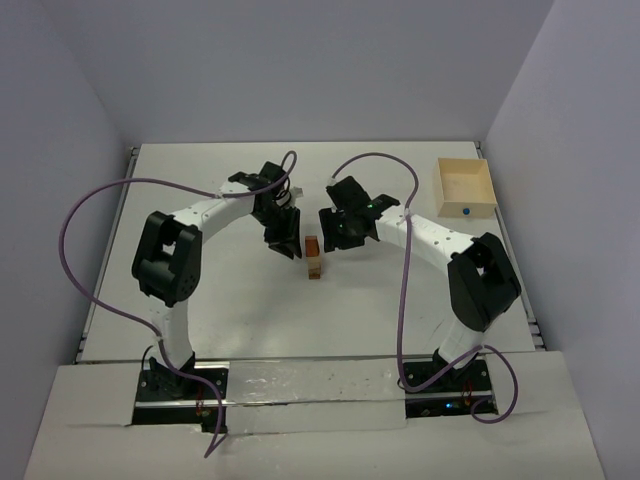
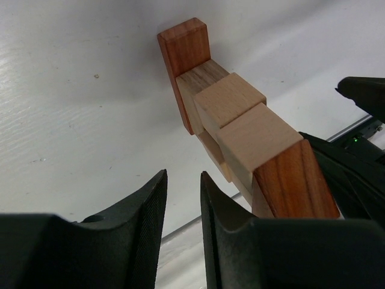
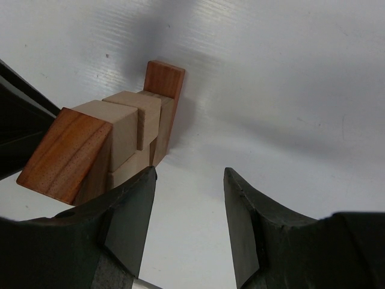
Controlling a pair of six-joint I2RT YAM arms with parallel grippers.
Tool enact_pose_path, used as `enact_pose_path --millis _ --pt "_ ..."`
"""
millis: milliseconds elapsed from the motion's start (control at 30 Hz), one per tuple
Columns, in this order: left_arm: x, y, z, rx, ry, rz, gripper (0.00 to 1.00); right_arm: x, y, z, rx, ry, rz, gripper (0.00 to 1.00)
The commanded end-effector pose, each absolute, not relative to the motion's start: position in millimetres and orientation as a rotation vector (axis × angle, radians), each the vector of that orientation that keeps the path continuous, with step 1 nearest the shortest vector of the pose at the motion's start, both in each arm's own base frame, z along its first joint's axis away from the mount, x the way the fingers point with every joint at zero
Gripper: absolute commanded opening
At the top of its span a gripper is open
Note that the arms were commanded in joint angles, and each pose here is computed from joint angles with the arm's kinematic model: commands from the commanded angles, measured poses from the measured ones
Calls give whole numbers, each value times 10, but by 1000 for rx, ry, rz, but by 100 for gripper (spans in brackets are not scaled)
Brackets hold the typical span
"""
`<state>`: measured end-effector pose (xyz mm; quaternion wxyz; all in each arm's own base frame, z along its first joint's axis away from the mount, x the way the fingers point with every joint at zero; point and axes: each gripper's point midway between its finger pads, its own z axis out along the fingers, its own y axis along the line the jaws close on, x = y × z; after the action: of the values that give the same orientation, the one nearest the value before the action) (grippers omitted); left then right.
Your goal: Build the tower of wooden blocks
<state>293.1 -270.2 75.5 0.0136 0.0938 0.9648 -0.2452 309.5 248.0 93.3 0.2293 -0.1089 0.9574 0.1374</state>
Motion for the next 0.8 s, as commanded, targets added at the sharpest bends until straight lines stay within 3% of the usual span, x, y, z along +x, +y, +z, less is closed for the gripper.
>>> enact_pose_path --millis 0,433,767 --pt "2912 -2750 781 311 3010 -814 32 3183 2499 1143 -287 2569 405 57" --pt "2915 -2841 769 324 3017 -865 44 3185 2488 1143 -282 2570 408 58" --pt "2935 -2847 754 323 3016 -854 44 3194 2499 1149 -281 2570 412 58"
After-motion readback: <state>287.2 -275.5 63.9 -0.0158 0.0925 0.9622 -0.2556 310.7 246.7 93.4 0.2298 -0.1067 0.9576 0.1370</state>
